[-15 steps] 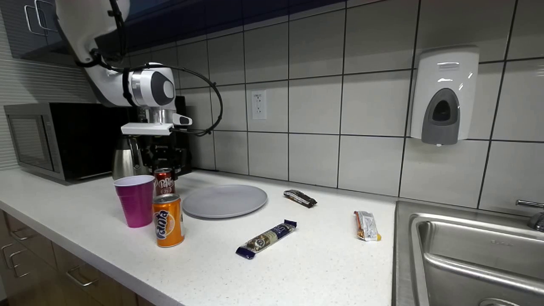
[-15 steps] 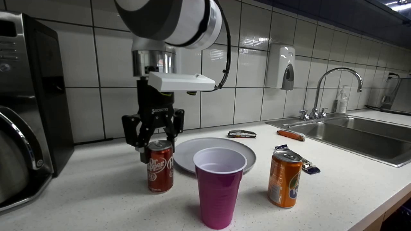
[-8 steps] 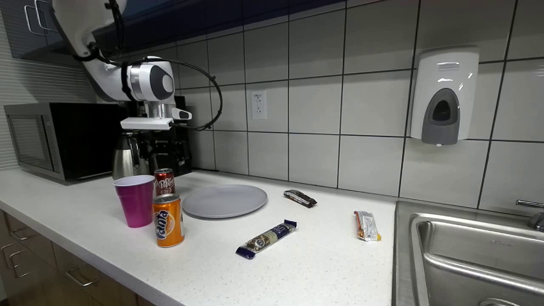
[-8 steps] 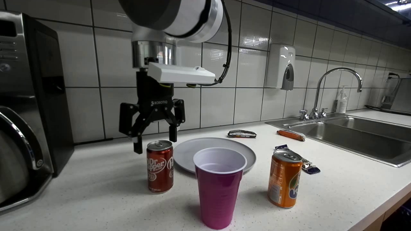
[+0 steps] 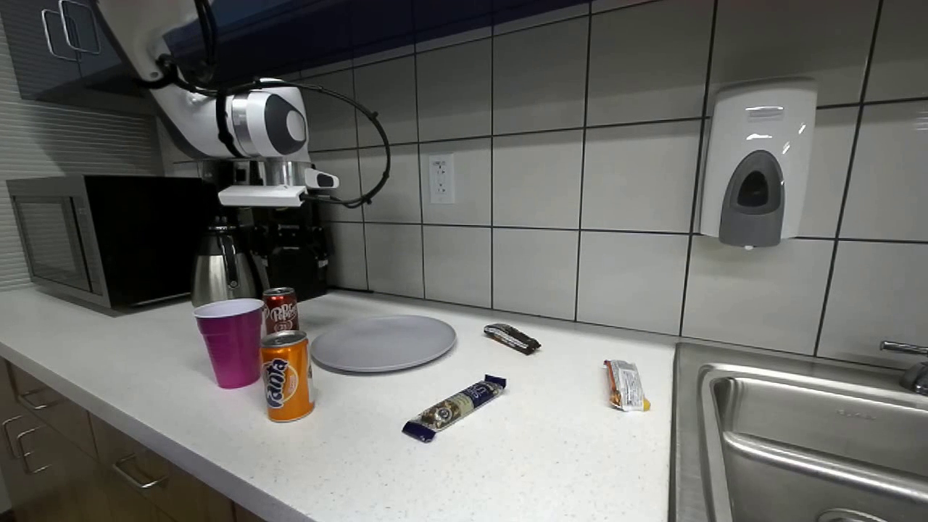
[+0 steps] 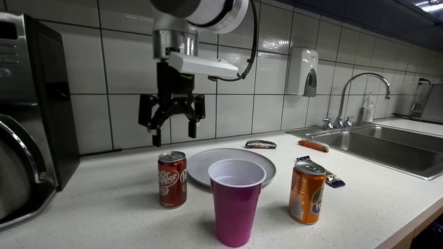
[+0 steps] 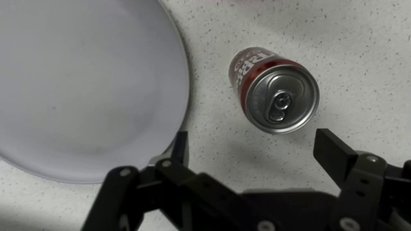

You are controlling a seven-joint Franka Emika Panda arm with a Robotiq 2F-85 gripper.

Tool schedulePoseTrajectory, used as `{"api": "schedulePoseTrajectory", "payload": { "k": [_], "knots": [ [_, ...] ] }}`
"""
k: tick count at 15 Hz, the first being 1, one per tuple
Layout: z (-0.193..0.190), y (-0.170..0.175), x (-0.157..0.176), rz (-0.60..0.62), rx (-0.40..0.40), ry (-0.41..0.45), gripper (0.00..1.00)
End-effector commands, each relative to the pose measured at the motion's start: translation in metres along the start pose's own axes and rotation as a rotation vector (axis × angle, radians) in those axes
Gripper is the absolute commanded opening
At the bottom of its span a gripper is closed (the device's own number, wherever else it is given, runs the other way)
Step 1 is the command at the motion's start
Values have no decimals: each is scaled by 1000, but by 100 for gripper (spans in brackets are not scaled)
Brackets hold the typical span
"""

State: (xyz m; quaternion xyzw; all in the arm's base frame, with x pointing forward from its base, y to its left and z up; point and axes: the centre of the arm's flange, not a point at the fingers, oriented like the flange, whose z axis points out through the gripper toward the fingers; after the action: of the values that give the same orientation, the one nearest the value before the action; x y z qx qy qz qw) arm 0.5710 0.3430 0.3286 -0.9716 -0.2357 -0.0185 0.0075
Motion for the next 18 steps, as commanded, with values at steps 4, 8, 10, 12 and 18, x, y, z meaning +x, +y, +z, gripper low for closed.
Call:
{"api": "schedulePoseTrajectory", "payload": {
  "k": [4,8,10,12,18],
  "knots": [
    [-37,46,-16,57,-22,49,100],
    [-40,76,-25,112,-39,48,100],
    [-41,88,-30,143,-54,44,100],
    [-40,101,-35,179,-73,44,100],
    [-32,156,-59,303,-116,56,100]
  ]
}}
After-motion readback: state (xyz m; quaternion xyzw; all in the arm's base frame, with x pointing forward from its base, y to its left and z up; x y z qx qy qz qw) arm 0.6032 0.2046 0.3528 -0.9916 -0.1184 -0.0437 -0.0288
